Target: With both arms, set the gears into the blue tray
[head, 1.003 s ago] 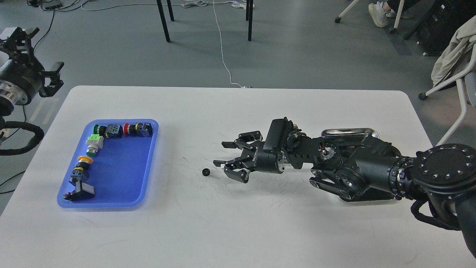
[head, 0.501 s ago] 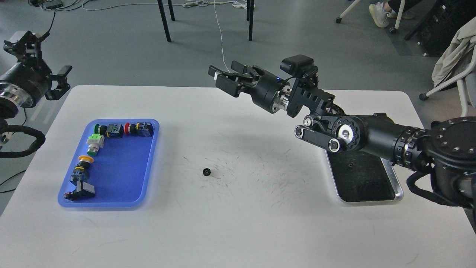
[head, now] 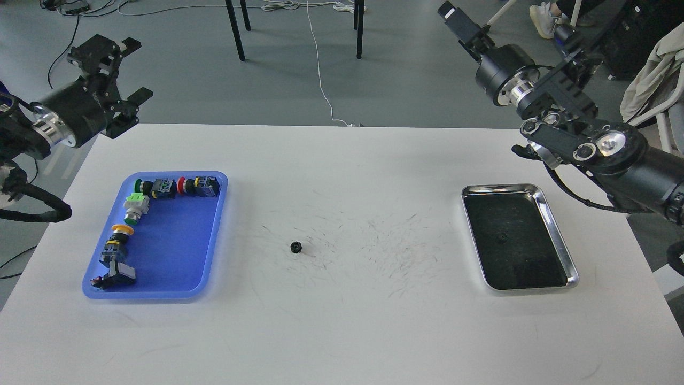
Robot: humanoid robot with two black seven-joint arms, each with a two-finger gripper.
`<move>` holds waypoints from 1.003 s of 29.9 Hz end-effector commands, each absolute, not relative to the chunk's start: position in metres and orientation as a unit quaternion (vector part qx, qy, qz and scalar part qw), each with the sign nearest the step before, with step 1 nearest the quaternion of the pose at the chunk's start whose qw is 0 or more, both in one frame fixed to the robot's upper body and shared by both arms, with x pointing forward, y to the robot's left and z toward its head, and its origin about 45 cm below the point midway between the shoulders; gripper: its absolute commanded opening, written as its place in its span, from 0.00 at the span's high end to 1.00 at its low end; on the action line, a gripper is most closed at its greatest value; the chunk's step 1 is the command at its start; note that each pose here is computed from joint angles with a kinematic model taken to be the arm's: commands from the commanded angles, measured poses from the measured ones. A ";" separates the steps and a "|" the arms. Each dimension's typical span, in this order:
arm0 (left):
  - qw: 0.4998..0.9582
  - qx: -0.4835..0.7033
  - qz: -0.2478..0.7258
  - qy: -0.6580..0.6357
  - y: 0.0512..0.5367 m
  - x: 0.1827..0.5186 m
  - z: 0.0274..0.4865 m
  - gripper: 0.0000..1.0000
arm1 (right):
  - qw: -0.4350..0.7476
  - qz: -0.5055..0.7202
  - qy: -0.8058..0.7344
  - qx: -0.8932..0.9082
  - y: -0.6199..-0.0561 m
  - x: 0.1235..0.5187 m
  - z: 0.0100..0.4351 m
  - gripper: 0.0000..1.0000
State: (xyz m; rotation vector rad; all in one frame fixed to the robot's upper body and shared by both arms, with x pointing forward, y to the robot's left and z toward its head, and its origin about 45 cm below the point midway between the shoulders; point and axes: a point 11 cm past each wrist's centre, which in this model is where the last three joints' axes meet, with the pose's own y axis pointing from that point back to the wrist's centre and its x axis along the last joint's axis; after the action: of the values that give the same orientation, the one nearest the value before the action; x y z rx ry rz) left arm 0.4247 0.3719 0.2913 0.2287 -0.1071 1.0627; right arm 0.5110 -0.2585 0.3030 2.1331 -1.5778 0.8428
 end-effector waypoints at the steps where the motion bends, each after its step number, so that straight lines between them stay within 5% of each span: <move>1: 0.869 0.162 0.458 -0.091 0.357 0.410 0.286 0.02 | 0.166 0.257 -0.595 0.743 -0.290 0.510 0.305 0.06; 10: 0.870 0.293 0.354 -0.179 0.349 0.378 0.267 0.02 | 0.151 0.194 -0.646 0.723 -0.343 0.492 0.290 0.06; 19: 0.906 0.249 0.244 -0.241 0.308 0.332 0.289 0.02 | 0.151 0.165 -0.667 0.711 -0.371 0.473 0.274 0.06; 26: 0.834 0.319 0.187 -0.408 0.303 0.324 0.285 0.02 | 0.154 0.159 -0.675 0.704 -0.381 0.469 0.269 0.06; 30: 0.830 0.319 0.171 -0.424 0.299 0.326 0.287 0.02 | 0.155 0.160 -0.676 0.702 -0.382 0.468 0.269 0.06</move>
State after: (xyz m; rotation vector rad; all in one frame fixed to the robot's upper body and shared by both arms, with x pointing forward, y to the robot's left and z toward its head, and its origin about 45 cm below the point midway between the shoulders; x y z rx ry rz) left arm 0.3246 0.3020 0.2857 0.6812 -0.8741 0.3798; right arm 0.4684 -0.3811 0.2687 2.0154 -1.9343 0.4572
